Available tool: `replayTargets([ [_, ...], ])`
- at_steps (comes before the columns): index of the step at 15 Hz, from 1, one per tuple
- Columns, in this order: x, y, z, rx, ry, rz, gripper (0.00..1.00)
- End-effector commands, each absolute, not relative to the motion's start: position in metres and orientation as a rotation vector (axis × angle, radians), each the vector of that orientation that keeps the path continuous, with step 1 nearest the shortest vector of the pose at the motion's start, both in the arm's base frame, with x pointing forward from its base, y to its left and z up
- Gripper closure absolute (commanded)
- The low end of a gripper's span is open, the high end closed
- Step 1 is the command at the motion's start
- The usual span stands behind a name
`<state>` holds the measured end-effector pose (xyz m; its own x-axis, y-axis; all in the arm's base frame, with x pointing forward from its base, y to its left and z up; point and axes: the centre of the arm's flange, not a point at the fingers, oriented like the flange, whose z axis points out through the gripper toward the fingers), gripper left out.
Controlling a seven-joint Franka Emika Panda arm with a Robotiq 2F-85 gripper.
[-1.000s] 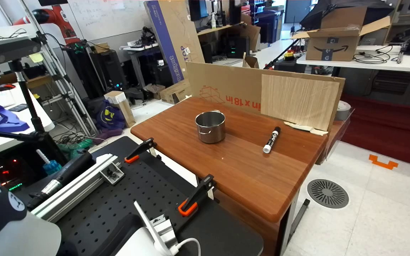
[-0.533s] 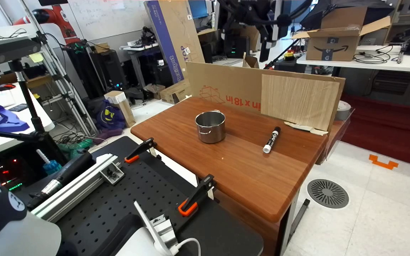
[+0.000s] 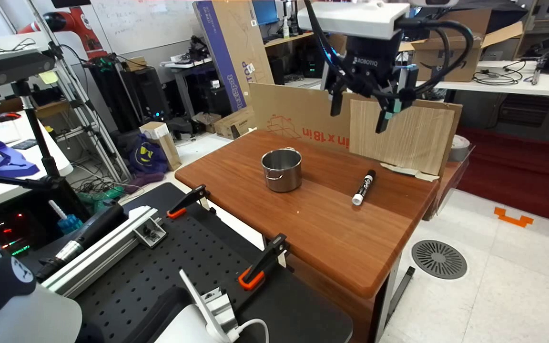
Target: Place the marker inside the silver pot
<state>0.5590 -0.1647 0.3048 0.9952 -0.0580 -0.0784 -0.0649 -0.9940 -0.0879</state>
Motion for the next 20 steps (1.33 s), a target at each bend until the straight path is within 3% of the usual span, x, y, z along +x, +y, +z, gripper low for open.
replayTargets([
  [1, 0.581, -0.179, 0.279, -3.037, 0.123, 0.106, 0.00],
  [20, 0.645, -0.171, 0.166, -3.086, 0.317, 0.143, 0.00],
])
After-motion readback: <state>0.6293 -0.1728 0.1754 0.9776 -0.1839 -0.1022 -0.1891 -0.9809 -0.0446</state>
